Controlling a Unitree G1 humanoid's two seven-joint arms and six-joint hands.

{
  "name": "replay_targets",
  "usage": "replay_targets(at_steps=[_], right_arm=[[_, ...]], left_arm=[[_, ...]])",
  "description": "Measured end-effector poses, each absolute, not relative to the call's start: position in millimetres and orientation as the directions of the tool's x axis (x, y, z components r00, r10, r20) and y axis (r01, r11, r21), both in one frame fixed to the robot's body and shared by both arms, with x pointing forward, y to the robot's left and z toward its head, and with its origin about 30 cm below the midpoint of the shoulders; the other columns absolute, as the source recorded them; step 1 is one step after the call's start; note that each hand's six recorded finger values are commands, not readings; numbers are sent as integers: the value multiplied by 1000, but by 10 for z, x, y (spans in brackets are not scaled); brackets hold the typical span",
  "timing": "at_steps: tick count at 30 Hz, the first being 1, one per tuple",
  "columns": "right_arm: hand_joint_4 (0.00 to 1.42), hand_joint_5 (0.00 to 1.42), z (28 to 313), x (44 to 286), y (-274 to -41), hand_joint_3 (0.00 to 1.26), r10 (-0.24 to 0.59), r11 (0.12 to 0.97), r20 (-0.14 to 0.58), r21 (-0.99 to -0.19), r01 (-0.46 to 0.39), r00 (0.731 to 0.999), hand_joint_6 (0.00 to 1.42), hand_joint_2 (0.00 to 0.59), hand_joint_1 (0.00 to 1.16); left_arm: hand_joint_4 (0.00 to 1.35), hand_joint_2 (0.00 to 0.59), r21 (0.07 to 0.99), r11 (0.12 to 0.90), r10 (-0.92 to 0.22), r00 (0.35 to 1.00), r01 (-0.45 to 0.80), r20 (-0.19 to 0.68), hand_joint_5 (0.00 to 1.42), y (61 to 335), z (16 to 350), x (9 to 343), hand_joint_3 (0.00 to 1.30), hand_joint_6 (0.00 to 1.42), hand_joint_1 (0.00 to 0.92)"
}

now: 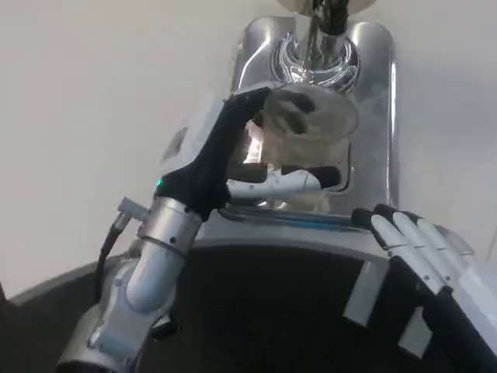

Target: Grasp the cup under the faucet to collect the drink, then remove the cup.

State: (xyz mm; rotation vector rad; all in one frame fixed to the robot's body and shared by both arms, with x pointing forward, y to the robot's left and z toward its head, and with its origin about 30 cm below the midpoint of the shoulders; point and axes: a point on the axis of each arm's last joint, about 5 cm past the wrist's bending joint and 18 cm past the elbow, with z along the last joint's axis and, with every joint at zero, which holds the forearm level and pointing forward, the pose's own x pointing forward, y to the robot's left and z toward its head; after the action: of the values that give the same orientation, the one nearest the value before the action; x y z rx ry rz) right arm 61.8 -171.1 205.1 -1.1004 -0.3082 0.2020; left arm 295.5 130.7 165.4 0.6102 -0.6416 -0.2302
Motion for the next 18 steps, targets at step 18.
replay_targets(at_steps=[18], right_arm=[[0, 0, 2104, 599, -1840, 55, 294, 420, 142, -907, 5, 945, 2, 291, 677]], left_arm=[[1176, 110, 585, 811, -343, 823, 15, 454, 1337, 1162, 1668, 3275, 1061, 1424, 766]])
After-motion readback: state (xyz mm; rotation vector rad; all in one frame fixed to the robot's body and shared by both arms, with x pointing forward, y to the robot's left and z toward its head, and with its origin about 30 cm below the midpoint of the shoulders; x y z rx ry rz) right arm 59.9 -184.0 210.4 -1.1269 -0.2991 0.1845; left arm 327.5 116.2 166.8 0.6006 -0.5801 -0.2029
